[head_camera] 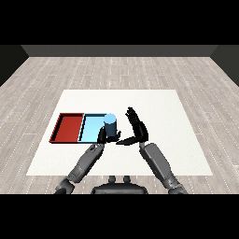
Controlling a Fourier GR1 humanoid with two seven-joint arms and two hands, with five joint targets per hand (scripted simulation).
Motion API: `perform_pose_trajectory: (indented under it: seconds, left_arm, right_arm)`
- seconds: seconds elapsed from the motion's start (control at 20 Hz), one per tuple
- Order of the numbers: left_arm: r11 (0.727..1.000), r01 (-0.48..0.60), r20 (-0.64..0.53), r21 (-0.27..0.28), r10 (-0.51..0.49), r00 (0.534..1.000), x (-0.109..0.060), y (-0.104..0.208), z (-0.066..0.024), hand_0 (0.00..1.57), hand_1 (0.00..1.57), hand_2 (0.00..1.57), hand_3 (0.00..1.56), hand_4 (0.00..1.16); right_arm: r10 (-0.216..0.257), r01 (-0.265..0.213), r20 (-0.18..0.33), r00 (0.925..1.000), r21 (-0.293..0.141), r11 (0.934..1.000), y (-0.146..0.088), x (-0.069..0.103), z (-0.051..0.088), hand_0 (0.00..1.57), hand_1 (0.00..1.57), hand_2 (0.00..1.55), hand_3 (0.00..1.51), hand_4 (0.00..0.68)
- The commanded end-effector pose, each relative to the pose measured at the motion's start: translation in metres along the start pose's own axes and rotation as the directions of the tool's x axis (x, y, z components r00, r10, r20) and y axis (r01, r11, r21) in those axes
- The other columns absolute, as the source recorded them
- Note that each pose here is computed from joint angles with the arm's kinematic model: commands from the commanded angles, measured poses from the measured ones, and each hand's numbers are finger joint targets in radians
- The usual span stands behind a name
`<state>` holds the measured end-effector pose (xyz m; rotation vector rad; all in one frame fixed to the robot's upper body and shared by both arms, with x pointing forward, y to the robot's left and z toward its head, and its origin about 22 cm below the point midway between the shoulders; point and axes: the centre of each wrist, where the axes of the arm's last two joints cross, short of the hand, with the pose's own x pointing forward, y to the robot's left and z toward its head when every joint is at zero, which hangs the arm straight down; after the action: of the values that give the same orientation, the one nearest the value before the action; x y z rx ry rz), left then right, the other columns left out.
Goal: Pick the blue can and put it in the blue box
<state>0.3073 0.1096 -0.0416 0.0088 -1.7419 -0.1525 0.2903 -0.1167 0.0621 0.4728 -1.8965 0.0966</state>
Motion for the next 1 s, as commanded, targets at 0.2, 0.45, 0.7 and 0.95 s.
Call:
perform_pose_trajectory:
  seconds: [0.2, 0.45, 0.7, 0.95]
  left_arm:
    - [0.999, 0.05, -0.028, 0.019, -0.05, 0.998, -0.007, 0.014, 0.0002, 1.57, 1.57, 1.57, 1.49, 1.13]
    - [0.988, 0.131, -0.08, 0.082, -0.125, 0.989, -0.015, 0.054, -0.0213, 1.57, 1.57, 1.57, 1.51, 1.13]
    - [0.965, 0.186, -0.2, 0.186, -0.148, 0.968, -0.021, 0.096, -0.0291, 1.57, 1.57, 1.57, 1.49, 1.13]
    - [0.936, 0.256, -0.336, 0.244, -0.166, 0.927, -0.027, 0.163, -0.032, 1.57, 1.57, 1.57, 1.5, 1.09]
  right_arm:
    - [0.002, 0.012, 0.112, 0.9937, -0.122, 0.9925, -0.047, 0.032, 0.038, 0.0, 0.0, 0.0, 0.0, 0.0]
    - [0.03, -0.002, 0.138, 0.99, -0.202, 0.9795, -0.082, 0.061, 0.059, 0.0, 0.0, 0.0, 0.0, 0.0]
    - [0.076, -0.043, 0.127, 0.989, -0.248, 0.9679, -0.11, 0.057, 0.079, 0.0, 0.0, 0.0, 0.0, 0.0]
    - [0.088, -0.063, 0.093, 0.9918, -0.247, 0.9669, -0.091, 0.052, 0.082, 0.0, 0.0, 0.0, 0.0, 0.0]
